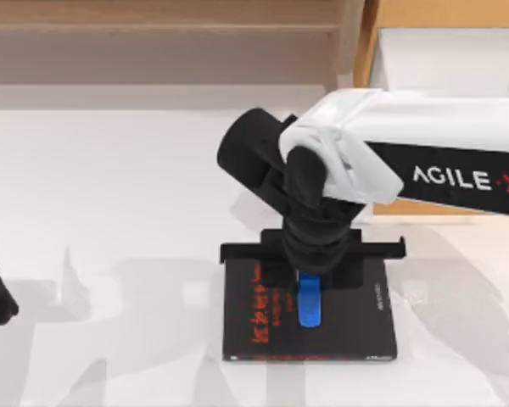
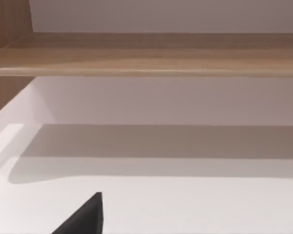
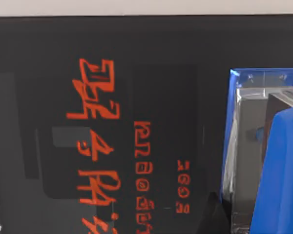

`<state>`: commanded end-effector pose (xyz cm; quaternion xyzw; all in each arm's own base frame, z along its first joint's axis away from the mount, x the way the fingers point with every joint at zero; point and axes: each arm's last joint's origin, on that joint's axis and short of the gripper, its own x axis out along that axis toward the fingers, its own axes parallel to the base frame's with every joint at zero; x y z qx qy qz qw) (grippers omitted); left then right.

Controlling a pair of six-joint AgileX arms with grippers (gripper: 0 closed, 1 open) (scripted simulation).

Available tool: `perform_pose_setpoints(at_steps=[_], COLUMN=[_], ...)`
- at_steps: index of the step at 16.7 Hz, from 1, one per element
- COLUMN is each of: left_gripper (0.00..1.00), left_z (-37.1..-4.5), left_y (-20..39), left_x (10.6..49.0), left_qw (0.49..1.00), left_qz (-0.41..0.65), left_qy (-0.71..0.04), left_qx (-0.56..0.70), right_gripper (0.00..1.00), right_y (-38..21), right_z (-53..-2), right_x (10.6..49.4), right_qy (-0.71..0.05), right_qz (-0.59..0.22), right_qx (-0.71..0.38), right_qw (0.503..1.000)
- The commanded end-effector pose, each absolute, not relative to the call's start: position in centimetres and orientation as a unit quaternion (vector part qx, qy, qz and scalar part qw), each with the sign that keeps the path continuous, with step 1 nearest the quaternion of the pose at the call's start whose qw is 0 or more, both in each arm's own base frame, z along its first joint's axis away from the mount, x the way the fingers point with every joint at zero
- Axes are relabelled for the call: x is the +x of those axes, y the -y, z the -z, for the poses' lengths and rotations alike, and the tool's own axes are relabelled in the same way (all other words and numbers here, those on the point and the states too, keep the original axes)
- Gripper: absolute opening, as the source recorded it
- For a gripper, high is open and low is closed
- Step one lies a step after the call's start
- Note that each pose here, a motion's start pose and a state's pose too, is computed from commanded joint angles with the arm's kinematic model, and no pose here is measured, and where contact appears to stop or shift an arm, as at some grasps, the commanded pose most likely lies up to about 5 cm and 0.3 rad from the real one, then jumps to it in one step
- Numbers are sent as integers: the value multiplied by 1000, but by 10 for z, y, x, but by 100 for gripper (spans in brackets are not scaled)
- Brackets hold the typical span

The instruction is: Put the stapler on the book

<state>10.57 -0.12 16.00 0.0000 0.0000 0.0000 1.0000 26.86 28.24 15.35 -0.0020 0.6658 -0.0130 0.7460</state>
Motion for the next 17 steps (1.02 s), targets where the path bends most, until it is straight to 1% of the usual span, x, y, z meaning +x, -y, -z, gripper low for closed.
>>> perform_pose_setpoints(at_steps=[11, 12, 17], left_gripper=[100, 100, 100], left_z=[-160, -160, -160], left_y=[1, 1, 1], left_x=[106, 106, 106], left_qw=[1000, 1000, 1000], left_qz=[0, 0, 0], left_qy=[0, 0, 0], left_qx=[0, 0, 0], right_gripper=[98, 100, 100], right_y=[-282, -282, -282], right_z=[-154, -154, -154], right_x=[269, 269, 269], right_qy=[-666, -666, -666], right_qz=[13, 13, 13], right_qx=[-2, -2, -2], right_qw=[746, 746, 746])
